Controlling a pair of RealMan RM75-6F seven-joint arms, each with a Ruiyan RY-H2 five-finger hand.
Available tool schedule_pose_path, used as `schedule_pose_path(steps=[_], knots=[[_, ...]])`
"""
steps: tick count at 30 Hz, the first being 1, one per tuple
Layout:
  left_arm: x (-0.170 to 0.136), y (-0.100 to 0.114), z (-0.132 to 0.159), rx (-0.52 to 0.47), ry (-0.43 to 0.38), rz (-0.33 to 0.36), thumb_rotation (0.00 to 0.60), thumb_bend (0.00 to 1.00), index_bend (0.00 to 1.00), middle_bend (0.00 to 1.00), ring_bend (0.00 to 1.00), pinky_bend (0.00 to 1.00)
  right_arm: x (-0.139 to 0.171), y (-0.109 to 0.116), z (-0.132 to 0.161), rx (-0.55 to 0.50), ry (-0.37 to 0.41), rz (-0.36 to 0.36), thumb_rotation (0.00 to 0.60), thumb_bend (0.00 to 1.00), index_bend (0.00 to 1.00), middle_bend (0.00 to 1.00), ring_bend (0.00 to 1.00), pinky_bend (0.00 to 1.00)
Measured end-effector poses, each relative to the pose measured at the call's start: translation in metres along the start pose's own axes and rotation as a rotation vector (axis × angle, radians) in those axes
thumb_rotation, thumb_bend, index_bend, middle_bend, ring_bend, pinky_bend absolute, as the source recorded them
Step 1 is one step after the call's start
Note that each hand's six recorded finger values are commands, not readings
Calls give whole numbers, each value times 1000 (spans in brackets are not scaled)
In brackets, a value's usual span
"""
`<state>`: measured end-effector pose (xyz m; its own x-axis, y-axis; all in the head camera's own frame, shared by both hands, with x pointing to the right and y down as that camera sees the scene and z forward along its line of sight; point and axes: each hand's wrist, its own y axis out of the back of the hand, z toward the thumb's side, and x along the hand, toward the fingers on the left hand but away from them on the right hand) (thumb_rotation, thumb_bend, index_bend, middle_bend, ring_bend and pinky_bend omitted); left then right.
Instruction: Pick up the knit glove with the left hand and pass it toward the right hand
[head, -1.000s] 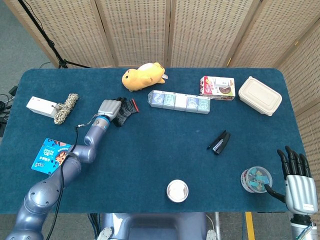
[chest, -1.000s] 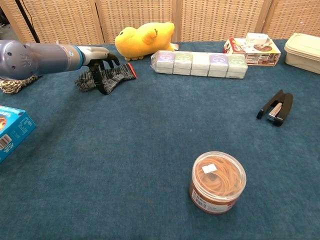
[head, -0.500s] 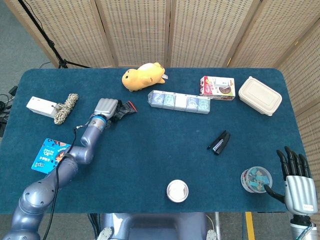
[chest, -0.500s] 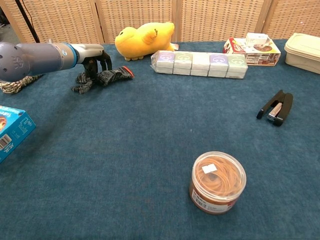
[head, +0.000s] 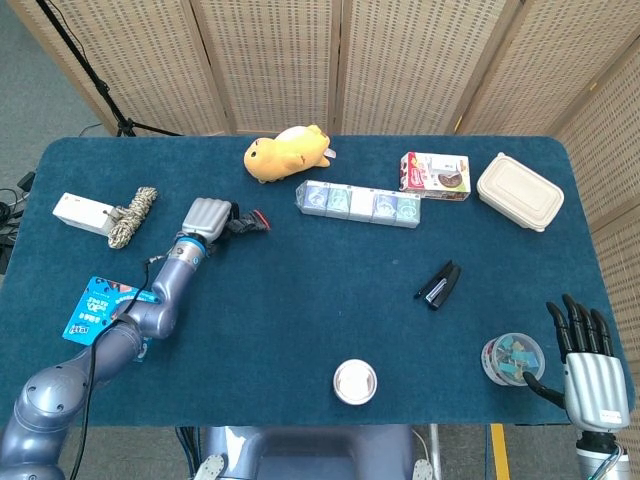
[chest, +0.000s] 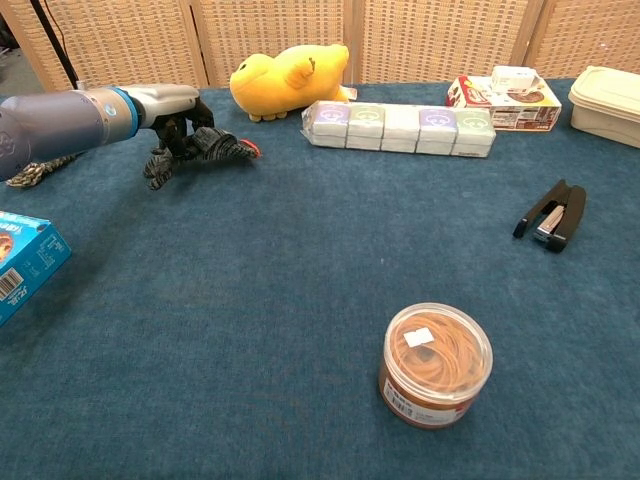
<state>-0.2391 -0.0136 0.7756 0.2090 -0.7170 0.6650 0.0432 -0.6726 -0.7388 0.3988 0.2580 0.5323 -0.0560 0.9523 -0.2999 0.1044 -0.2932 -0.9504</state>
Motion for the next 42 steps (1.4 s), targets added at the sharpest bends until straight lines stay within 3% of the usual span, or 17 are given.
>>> schedule_pose_path(steps=[5, 13, 20, 28, 36, 42], knots=[[-2, 0, -2, 5, 3, 15, 600, 546, 534, 515, 508, 619, 0, 0, 1, -3, 5, 1, 600, 0, 59, 0, 0, 0], [-5, 0, -1, 14, -2, 38, 600, 569, 593, 575, 546, 649, 1, 1, 0, -4, 6, -1, 600, 0, 58, 0, 0, 0], [-14, 9, 15, 16, -77, 106, 600, 570, 597, 578, 546, 649, 1, -2, 2, -2, 14, 14, 600, 0, 59, 0, 0, 0], [-39, 37, 54, 4, -282, 195, 600, 557, 601, 582, 547, 649, -5, -20, 15, -2, 79, 82, 600, 0, 60, 0, 0, 0], [-82, 74, 108, 49, -560, 278, 600, 529, 602, 582, 541, 649, -25, -30, 46, -43, 270, 169, 600, 0, 90, 0, 0, 0], [-106, 94, 142, 50, -680, 299, 600, 516, 608, 582, 543, 649, -40, -29, 77, -122, 438, 213, 600, 0, 107, 0, 0, 0]])
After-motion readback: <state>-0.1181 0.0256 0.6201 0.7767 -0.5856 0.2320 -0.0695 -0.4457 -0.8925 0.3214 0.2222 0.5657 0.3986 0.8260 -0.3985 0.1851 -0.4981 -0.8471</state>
